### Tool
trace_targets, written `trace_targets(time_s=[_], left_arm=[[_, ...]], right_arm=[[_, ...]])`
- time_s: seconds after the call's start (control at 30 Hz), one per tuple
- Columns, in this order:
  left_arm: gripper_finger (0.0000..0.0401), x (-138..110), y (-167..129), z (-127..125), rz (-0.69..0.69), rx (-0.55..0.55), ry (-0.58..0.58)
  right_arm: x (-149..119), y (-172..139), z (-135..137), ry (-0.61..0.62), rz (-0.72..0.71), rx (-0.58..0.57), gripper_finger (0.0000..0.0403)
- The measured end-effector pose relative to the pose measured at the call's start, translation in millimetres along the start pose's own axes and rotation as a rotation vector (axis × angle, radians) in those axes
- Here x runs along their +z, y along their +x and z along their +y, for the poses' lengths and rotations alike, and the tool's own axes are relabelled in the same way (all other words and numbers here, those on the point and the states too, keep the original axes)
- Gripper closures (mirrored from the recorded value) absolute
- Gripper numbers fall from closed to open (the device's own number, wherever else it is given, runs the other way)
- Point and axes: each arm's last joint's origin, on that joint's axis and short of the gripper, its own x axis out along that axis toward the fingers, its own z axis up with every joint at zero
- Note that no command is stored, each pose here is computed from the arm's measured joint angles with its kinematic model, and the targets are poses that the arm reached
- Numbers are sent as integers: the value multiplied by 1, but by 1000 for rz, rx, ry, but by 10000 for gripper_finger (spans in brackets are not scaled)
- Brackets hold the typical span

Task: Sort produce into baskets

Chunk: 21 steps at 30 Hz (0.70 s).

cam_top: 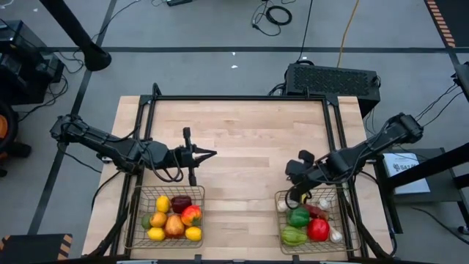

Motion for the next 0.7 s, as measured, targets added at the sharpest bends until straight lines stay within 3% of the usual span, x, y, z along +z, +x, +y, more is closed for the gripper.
trace_targets(time_s=[0.33, 0.7], left_arm=[[381, 0, 0, 0, 2, -1, -2], [381, 0, 0, 0, 3, -1, -2]], right_arm=[[-31, -17, -13, 109, 340, -167, 403], [-56, -30, 2, 192, 407, -156, 403]])
